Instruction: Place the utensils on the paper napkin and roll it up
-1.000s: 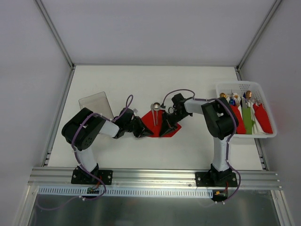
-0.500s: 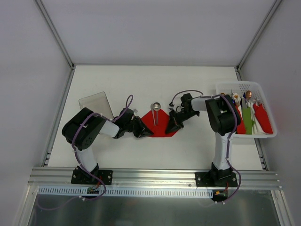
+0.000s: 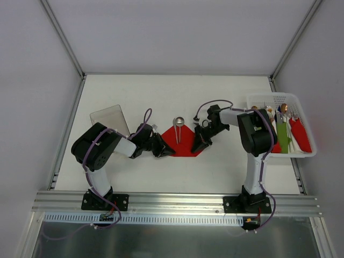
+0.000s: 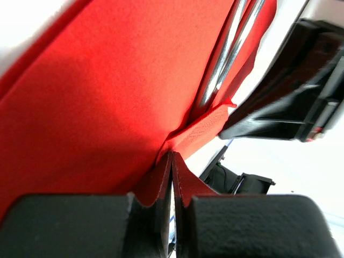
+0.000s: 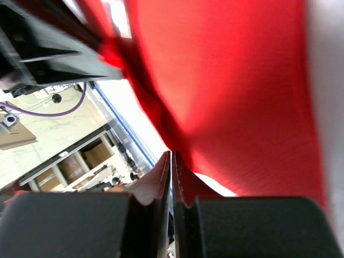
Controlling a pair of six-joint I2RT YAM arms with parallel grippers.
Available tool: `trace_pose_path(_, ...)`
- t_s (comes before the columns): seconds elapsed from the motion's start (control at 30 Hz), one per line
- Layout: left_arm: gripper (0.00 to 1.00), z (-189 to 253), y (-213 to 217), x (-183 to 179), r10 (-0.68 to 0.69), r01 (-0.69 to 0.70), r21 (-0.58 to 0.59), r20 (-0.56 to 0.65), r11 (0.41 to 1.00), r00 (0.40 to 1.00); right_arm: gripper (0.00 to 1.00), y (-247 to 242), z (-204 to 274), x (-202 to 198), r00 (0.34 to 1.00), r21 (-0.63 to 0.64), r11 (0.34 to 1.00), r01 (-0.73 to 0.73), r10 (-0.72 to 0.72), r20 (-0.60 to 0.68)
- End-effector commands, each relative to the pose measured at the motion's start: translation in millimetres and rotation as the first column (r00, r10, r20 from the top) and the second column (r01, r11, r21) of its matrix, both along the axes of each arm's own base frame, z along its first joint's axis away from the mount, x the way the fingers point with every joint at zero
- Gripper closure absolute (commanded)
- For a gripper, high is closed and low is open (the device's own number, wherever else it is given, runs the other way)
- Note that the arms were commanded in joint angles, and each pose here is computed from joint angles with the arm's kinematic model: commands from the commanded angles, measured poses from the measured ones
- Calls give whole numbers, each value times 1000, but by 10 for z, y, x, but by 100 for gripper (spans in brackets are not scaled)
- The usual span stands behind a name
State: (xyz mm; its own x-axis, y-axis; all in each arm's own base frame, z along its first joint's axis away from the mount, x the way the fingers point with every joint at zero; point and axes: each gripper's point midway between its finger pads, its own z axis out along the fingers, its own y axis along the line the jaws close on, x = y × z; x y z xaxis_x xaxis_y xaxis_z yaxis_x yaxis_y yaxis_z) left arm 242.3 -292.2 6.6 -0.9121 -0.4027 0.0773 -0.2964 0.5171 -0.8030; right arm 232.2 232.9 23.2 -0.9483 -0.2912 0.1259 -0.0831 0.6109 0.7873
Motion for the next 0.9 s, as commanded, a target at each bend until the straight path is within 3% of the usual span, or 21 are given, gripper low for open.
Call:
trace_pose_path(0.0, 100, -626, 424, -235, 80, -49, 240, -121, 969, 989, 93, 110, 463, 206, 990, 76, 997, -9, -2, 143)
trace_pose_path(0.1, 100, -628, 429, -240, 81, -50, 241, -120, 969, 989, 91, 184, 539, 157, 980, 78, 996, -43, 27, 198)
trace_pose_path(0.23, 100, -647, 435, -246, 86, -53, 244, -126, 968, 988, 91, 252, 406, -21, 980, 38, 995, -91, 82, 182)
trace_pose_path(0.87, 100, -680, 447, -285, 86, -51, 245, -136, 968, 987, 93, 24, -231, -139, 999, -122, 992, -39, 38, -8)
